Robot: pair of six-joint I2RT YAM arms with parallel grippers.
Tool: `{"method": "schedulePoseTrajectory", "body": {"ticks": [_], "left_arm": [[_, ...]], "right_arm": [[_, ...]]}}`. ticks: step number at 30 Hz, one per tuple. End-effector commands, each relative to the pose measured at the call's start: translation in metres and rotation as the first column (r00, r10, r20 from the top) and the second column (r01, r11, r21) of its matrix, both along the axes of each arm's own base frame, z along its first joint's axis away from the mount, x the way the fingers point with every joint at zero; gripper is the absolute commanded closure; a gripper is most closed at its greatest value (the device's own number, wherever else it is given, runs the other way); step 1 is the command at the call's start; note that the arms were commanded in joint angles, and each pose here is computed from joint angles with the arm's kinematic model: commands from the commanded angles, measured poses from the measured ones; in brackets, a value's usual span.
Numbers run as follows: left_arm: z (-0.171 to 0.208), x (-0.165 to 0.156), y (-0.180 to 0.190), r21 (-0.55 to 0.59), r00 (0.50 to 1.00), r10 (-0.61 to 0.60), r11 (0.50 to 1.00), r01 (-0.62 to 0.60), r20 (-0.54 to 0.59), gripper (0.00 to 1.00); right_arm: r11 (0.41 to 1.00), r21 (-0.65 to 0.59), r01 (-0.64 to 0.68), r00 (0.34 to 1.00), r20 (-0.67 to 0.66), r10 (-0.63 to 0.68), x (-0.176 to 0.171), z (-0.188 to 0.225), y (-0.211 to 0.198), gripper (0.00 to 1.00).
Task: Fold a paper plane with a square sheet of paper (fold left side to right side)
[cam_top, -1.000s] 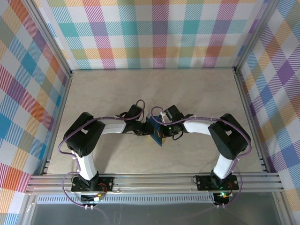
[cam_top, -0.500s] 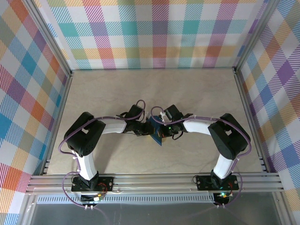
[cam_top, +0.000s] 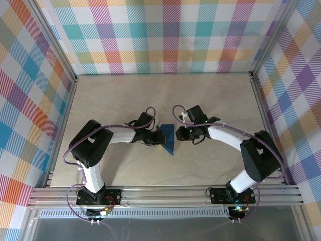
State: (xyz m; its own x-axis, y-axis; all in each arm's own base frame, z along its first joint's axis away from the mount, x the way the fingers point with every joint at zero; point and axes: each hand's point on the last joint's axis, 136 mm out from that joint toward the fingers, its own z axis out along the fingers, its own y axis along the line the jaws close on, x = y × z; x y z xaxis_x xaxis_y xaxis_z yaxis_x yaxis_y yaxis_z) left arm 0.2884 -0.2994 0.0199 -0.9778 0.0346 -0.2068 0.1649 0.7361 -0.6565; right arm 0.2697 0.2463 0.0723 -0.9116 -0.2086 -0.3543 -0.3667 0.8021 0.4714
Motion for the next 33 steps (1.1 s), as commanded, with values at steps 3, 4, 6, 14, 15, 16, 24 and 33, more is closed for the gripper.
{"method": "schedulePoseTrajectory", "body": {"ticks": [3,4,6,14,15,16,24,33], "left_arm": [[-0.03,-0.011,0.017,0.107,0.997,0.039,0.994,-0.032,-0.062,0.9],[-0.03,-0.011,0.017,0.108,0.997,0.04,0.994,-0.033,-0.063,0.9],[-0.03,-0.011,0.017,0.108,0.997,0.039,0.994,-0.032,-0.062,0.9],[-0.029,-0.011,0.016,0.103,0.998,0.035,0.994,-0.029,-0.057,0.9],[-0.029,-0.011,0.016,0.102,0.998,0.035,0.994,-0.029,-0.057,0.9],[-0.028,-0.011,0.016,0.103,0.998,0.036,0.994,-0.03,-0.056,0.9],[-0.027,-0.01,0.015,0.104,0.998,0.036,0.994,-0.03,-0.055,0.9],[-0.028,-0.009,0.016,0.11,0.998,0.038,0.993,-0.032,-0.057,0.9]], "right_arm": [[0.977,0.204,-0.068,0.976,-0.191,0.107,-0.05,0.003,0.037,0.93],[0.97,0.228,-0.079,0.969,-0.21,0.128,-0.056,0.003,0.044,0.94],[0.964,0.251,-0.09,0.96,-0.234,0.151,-0.061,0.0,0.053,0.96],[0.98,0.184,-0.076,0.954,-0.274,0.125,-0.06,-0.027,0.054,0.96],[0.981,0.179,-0.071,0.954,-0.276,0.119,-0.06,-0.03,0.053,0.96],[0.982,0.175,-0.065,0.954,-0.279,0.113,-0.06,-0.032,0.052,0.96],[0.991,0.124,-0.044,0.95,-0.303,0.08,-0.062,-0.048,0.044,0.96],[0.995,0.088,-0.043,0.939,-0.335,0.071,-0.07,-0.062,0.037,0.96]]}}
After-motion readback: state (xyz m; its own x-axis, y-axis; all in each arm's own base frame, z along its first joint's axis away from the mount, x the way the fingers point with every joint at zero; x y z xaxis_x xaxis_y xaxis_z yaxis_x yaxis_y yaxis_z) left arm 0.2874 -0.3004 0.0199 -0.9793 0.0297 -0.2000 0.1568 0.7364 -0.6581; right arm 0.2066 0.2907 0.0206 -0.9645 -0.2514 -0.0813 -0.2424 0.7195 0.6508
